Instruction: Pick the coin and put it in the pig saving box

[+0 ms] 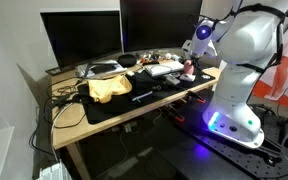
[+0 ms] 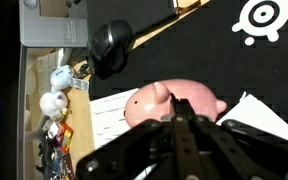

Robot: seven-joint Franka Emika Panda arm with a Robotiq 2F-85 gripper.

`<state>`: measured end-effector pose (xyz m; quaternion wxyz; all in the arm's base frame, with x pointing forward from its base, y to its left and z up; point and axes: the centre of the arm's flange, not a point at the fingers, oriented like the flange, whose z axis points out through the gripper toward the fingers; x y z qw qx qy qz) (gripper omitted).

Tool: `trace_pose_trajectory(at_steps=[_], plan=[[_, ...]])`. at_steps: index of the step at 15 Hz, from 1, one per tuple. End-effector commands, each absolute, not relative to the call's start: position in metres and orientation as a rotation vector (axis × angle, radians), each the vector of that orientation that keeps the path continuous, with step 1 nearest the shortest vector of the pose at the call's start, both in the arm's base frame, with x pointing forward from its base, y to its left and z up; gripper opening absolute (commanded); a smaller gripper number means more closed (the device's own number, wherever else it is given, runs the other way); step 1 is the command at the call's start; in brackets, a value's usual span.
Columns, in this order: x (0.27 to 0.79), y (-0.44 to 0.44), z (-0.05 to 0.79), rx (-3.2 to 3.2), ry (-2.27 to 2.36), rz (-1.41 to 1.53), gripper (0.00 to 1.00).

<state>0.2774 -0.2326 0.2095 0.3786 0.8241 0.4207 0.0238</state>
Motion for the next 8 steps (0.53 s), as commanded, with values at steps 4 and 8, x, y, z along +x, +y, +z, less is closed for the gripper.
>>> trace_pose_trajectory(at_steps=[4,8], plan=[[0.2871,-0.2341,0.2022,2.098,1.056,0.058,0.00],[0.2901,-0.2383,0.1984,2.099,1.059,0.048,0.00]])
